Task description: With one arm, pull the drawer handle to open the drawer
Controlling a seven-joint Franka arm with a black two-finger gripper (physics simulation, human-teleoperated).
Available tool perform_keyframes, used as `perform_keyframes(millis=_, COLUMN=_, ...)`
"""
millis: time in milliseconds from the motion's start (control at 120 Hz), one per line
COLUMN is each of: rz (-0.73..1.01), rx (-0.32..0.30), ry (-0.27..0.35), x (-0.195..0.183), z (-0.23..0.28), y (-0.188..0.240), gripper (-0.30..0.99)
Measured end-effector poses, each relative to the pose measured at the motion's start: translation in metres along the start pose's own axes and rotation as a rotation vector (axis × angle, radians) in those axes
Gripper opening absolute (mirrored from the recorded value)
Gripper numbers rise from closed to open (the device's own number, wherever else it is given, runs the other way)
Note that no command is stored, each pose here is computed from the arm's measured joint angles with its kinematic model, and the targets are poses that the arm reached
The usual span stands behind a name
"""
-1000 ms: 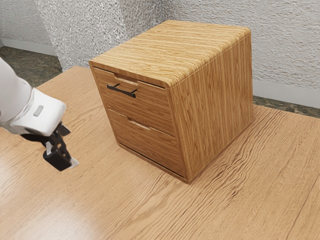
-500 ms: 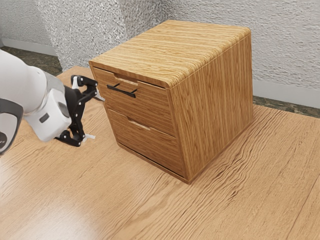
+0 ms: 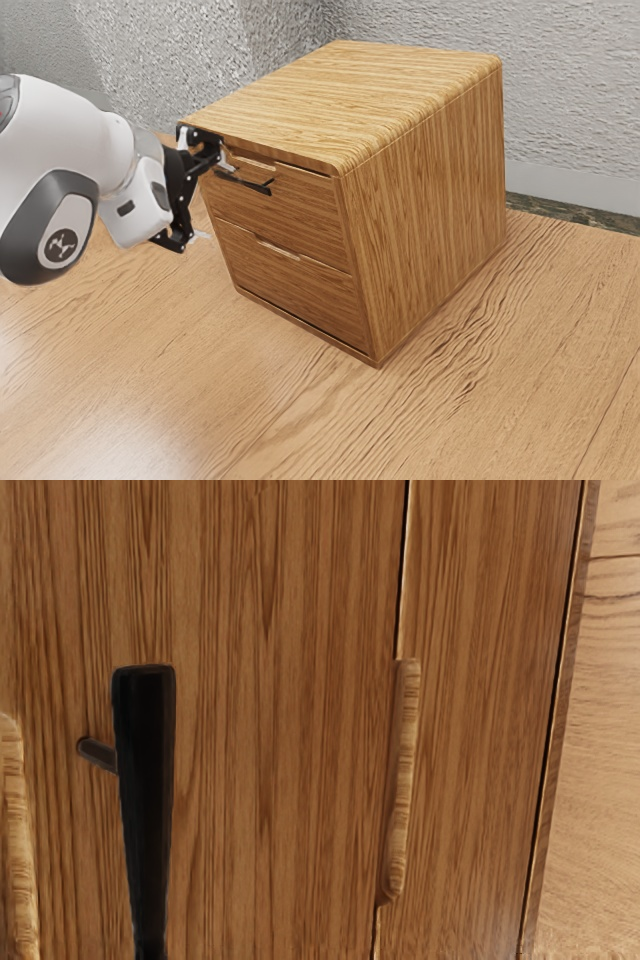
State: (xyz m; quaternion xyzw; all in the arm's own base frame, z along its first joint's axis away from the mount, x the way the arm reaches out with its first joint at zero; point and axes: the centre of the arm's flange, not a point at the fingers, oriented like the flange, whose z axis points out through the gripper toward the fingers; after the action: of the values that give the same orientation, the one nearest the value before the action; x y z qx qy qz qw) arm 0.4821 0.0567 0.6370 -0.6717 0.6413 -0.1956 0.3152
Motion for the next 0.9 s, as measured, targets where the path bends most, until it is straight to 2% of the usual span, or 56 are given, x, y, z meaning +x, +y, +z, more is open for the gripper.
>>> perform_keyframes(millis=83, rz=-0.006, rx=0.021, ry=-0.01, x=-0.014, z=-0.003, y=-0.007, gripper=0.69)
perform_keyframes(millis=158, rz=0.0, rx=0.013, ry=-0.012, x=-0.017, z=0.007, y=-0.009, gripper=0.69)
perform_keyframes(millis=667, rz=0.036, rx=0.006, ry=0.0, x=-0.01, z=0.039, y=-0.019, gripper=0.71)
perform_keyframes(millis=817, rz=0.03, rx=-0.016, ry=-0.006, x=-0.015, z=0.052, y=-0.014, gripper=0.86)
perform_keyframes(millis=900, rz=0.02, rx=-0.02, ry=-0.007, x=-0.017, z=0.052, y=-0.013, gripper=0.91)
